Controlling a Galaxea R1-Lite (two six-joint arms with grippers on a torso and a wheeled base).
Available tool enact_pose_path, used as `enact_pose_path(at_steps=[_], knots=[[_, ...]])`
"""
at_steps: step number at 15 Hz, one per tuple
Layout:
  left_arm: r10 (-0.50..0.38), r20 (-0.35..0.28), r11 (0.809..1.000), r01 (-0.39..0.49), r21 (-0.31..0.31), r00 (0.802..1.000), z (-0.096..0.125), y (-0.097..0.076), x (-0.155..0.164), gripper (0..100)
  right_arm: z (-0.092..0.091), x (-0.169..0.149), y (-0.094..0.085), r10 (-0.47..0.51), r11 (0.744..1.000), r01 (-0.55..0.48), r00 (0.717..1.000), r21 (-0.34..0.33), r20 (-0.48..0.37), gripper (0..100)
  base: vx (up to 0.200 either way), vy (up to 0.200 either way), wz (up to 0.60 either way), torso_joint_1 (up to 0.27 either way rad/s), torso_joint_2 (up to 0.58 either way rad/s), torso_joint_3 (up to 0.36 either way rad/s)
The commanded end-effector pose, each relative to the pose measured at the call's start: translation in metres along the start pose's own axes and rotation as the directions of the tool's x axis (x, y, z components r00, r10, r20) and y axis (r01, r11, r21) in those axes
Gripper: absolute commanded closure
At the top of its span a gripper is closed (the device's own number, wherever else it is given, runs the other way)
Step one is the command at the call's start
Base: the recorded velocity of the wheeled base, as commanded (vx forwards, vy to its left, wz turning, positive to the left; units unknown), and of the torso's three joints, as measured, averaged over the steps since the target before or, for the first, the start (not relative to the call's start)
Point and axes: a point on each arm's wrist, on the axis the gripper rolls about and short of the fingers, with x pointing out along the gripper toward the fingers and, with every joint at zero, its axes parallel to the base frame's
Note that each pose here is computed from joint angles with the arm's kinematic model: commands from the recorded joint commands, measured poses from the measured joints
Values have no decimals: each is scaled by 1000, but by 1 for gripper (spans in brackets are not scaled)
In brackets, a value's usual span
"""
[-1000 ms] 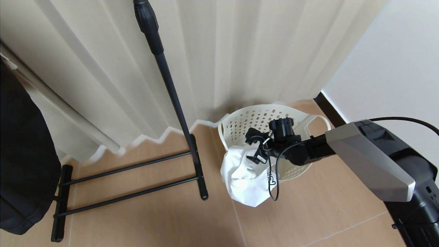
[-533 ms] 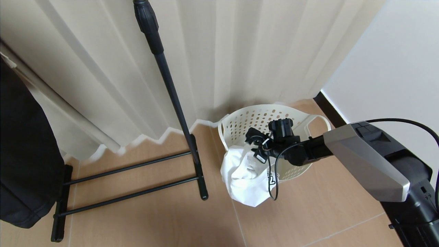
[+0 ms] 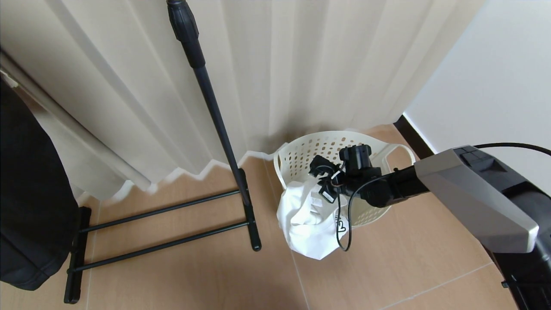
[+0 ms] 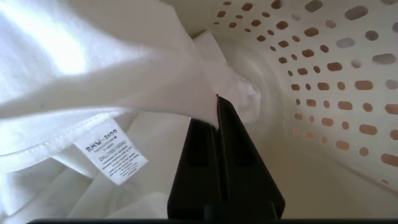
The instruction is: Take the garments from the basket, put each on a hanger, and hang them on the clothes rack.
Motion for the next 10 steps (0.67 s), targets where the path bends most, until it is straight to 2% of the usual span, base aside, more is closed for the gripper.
enact_pose_path(at_steps=[1, 2, 3, 5, 6, 7, 9, 10], knots=[[1, 0, 1000, -1, -1, 1000, 0, 0, 0, 0, 28, -52, -3, -45, 999, 45, 994, 3, 96, 100, 0, 0, 0, 0, 0, 0], [1, 0, 1000, -1, -1, 1000, 0, 0, 0, 0, 34, -77, 1, -84, 996, 84, 987, 7, 134, 100, 0, 0, 0, 0, 0, 0], [1, 0, 1000, -1, -1, 1000, 0, 0, 0, 0, 40, -123, 7, -148, 989, 145, 972, 32, 184, 100, 0, 0, 0, 0, 0, 0], [2, 0, 1000, -2, -2, 1000, 0, 0, 0, 0, 61, -183, 34, -146, 988, 126, 951, 91, 273, 100, 0, 0, 0, 0, 0, 0], [1, 0, 1000, -1, 1, 1000, 0, 0, 0, 0, 72, -225, 48, -166, 984, 135, 934, 115, 318, 100, 0, 0, 0, 0, 0, 0], [2, 0, 1000, -2, -2, 1000, 0, 0, 0, 0, 79, -247, 58, -175, 982, 136, 919, 131, 354, 100, 0, 0, 0, 0, 0, 0], [-1, 1, 1000, 1, 7, 1000, 0, 0, 0, 0, 89, -294, 76, -194, 972, 114, 882, 205, 429, 100, 0, 0, 0, 0, 0, 0], [-5, -2, 999, 6, 39, 1000, -1, 0, 0, 0, 88, -317, 85, -186, 971, 88, 866, 224, 465, 100, 0, 0, 0, 0, 0, 0]])
